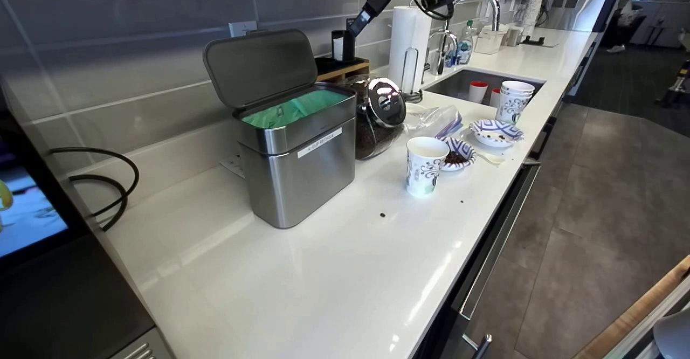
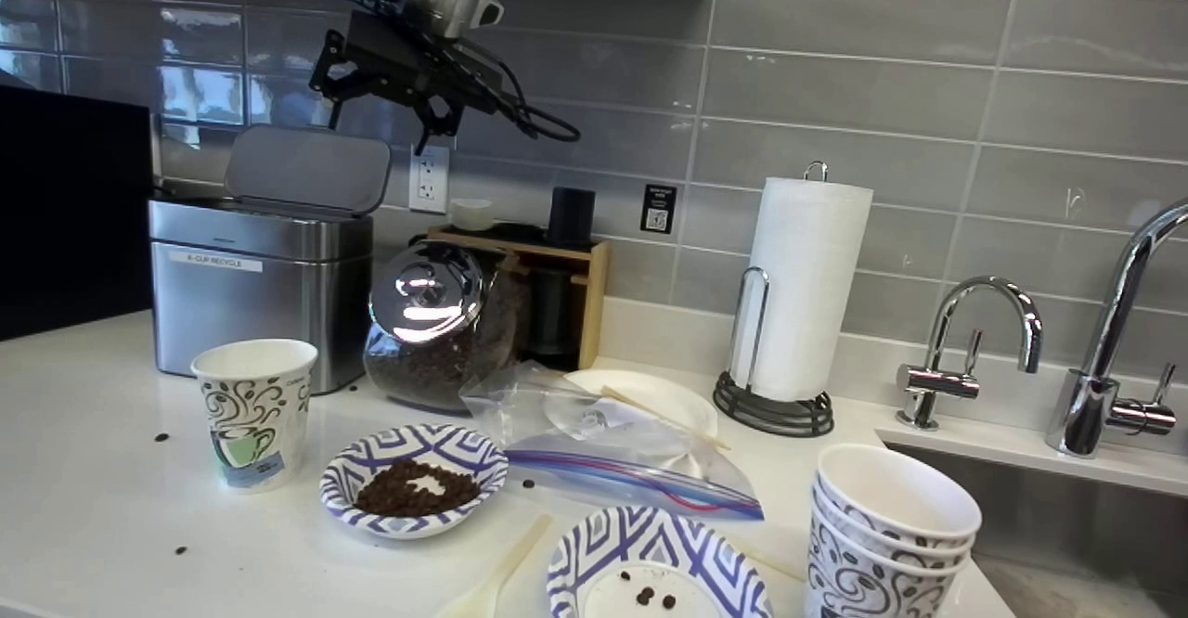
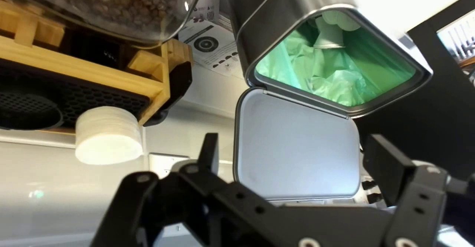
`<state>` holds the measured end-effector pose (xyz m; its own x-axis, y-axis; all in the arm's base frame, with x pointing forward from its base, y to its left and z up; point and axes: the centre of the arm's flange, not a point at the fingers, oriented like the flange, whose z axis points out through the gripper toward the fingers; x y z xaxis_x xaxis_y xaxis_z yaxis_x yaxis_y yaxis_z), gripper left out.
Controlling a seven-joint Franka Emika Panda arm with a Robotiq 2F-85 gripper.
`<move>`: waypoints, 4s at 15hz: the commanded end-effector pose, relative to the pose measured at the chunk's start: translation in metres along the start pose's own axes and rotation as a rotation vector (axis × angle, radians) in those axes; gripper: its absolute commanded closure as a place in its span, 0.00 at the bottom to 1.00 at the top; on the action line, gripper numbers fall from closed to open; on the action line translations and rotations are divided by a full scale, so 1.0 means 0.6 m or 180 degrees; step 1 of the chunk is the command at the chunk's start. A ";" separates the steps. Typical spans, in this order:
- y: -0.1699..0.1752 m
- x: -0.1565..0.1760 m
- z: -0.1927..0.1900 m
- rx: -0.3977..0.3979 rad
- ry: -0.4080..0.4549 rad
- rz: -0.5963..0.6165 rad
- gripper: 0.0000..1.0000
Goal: Open the lid of the bin, then put the coffee pod in the bin and close the lid of the bin
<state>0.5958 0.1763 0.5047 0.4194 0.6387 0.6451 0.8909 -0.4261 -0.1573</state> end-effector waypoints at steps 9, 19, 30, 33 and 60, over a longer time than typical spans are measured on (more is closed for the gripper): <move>0.076 0.074 0.091 0.0541 0.0093 -0.0519 0.00; 0.090 0.119 0.136 0.0779 0.0241 -0.0573 0.00; 0.068 0.126 0.128 0.1252 -0.0093 -0.0419 0.00; 0.064 0.121 0.124 0.1318 -0.0219 -0.0324 0.00; -0.066 0.035 0.126 0.1440 -0.0389 0.0145 0.00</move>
<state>0.6145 0.2585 0.4724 0.4540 0.7236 0.5199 0.8303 -0.1320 -0.5415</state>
